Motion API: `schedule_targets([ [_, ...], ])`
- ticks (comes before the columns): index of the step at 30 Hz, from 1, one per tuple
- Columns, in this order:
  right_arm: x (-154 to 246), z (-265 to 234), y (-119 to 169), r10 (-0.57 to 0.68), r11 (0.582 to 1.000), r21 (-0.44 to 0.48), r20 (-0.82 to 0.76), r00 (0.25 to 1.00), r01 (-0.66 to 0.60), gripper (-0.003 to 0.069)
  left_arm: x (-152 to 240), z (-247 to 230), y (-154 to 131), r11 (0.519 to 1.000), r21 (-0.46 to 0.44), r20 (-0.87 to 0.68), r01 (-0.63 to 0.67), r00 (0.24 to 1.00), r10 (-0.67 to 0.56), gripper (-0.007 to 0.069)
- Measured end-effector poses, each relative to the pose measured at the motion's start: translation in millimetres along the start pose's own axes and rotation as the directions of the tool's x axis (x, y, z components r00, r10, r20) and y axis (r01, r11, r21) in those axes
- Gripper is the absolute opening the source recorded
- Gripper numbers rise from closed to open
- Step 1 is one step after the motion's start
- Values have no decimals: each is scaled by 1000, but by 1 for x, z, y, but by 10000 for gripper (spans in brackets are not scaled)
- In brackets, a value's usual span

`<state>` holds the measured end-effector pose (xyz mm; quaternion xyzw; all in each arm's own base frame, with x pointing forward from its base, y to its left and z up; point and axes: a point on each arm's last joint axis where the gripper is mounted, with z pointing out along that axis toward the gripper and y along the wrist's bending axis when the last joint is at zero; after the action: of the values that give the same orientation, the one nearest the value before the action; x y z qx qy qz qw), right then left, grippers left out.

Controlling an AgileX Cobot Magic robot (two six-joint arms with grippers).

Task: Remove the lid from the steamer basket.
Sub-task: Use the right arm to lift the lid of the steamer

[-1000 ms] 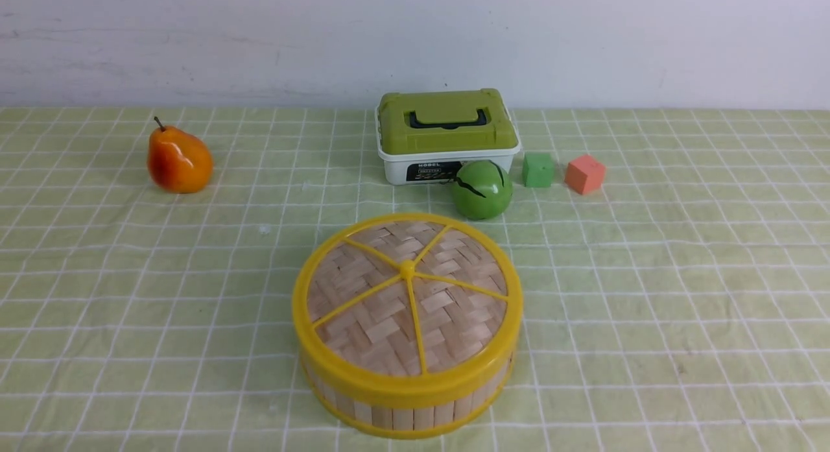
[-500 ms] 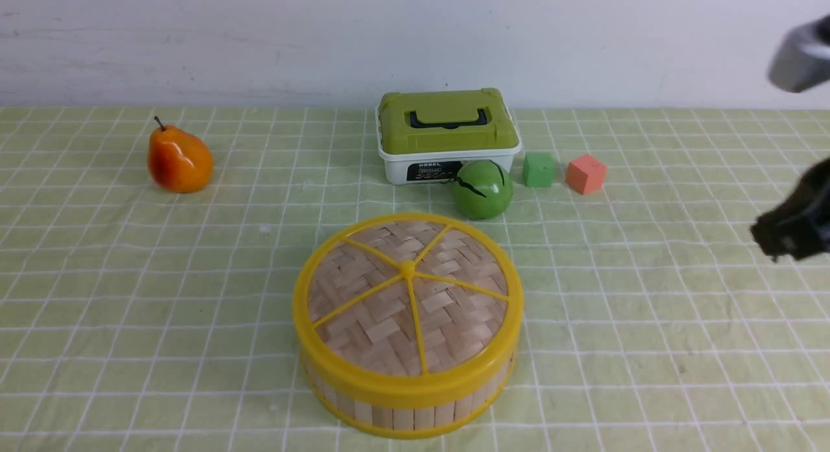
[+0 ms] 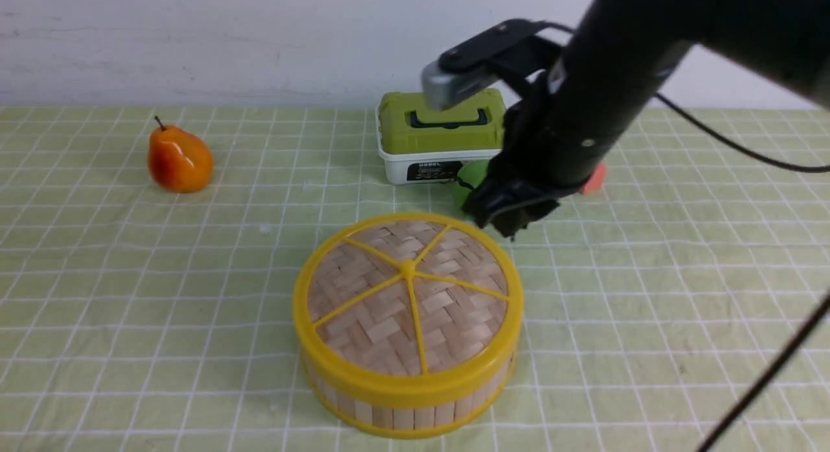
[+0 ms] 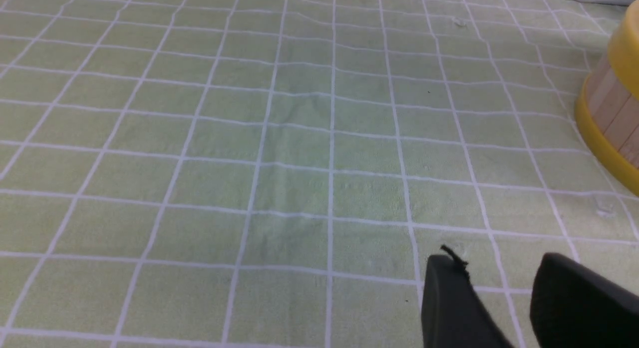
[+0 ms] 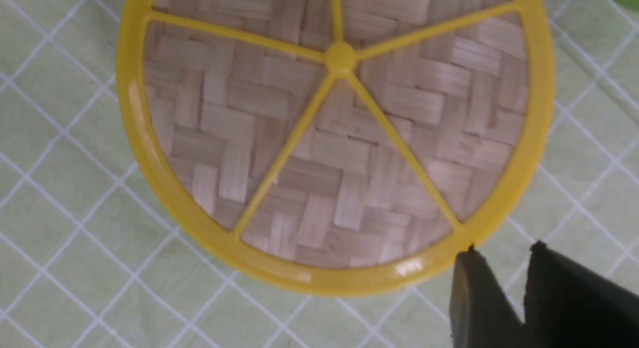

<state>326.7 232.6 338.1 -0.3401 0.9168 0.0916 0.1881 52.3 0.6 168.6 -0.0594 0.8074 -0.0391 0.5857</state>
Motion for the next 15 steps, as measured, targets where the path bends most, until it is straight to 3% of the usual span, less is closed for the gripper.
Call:
schedule_targets([
  [4,-20,32,13,-23,999,-27,-11,1000,23,334,0,0,0,1000,0,0,0,1000,0,239],
  [7,-31,56,22,-40,999,-37,-8,999,40,412,0,0,0,1000,0,0,0,1000,0,239],
  [12,-39,82,24,-31,999,-42,-12,999,31,430,0,0,0,1000,0,0,0,1000,0,239],
  [15,-38,97,22,-14,999,-40,-36,999,12,390,0,0,0,1000,0,0,0,1000,0,239],
])
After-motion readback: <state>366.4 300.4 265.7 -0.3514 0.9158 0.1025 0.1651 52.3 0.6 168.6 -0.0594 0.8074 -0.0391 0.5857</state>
